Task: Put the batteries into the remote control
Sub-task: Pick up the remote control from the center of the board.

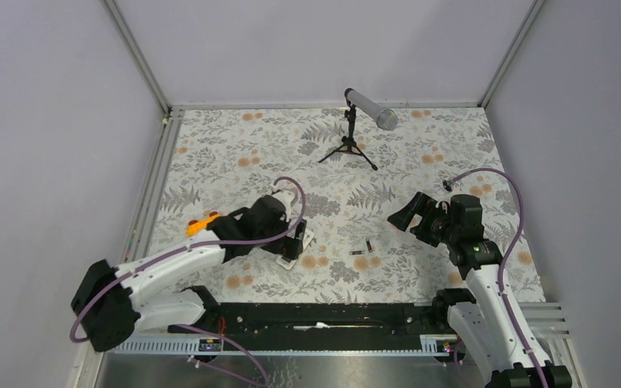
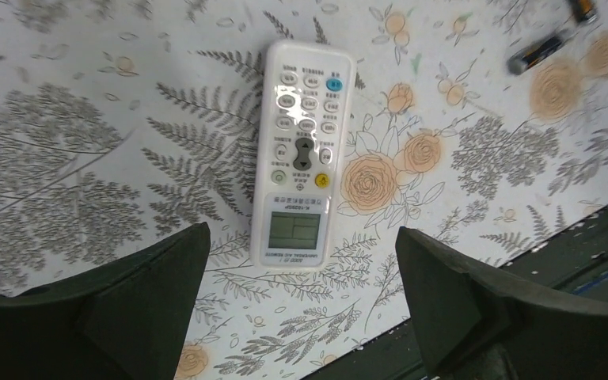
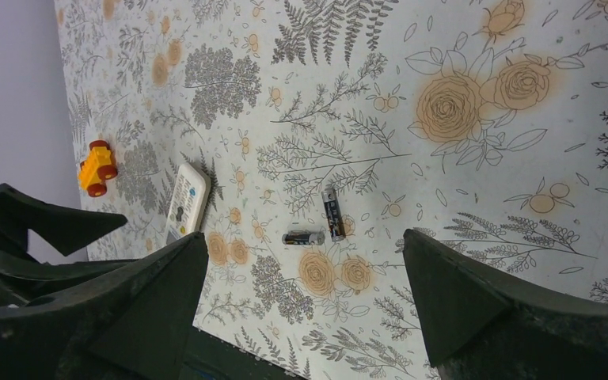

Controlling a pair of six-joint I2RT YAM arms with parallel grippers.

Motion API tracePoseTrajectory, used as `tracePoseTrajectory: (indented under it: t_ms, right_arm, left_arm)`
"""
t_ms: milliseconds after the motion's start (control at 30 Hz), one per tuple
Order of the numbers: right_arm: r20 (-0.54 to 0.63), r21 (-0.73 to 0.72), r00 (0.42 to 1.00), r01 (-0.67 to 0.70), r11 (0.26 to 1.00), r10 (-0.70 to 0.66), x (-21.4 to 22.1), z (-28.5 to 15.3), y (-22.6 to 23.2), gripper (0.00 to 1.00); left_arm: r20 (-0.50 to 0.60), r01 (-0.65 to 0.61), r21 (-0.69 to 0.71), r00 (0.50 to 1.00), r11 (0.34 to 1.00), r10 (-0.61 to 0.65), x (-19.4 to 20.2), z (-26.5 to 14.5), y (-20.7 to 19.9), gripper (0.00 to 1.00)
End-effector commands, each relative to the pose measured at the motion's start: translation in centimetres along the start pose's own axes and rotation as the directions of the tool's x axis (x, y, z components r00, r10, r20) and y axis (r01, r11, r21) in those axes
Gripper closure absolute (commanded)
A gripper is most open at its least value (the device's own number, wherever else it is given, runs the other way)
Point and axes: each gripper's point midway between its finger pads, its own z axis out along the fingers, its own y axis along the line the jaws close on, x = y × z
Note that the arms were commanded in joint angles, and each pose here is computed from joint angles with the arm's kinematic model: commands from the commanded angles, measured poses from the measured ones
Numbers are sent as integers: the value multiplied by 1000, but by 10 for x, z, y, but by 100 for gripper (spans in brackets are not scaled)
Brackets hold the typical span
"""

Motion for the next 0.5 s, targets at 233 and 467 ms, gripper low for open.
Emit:
tracePoseTrajectory:
  t_ms: [233,467]
  right_arm:
    - [-13,28,1000,-22,999,23,4,2,-6,0]
    - [-30,44,999,-34,998,35,10,2,-11,0]
  left_arm:
    - [-30,-71,-102,997,992,68,20,53,-14,3]
    - [-65,-71,-168,996,983,61,33,63,0,6]
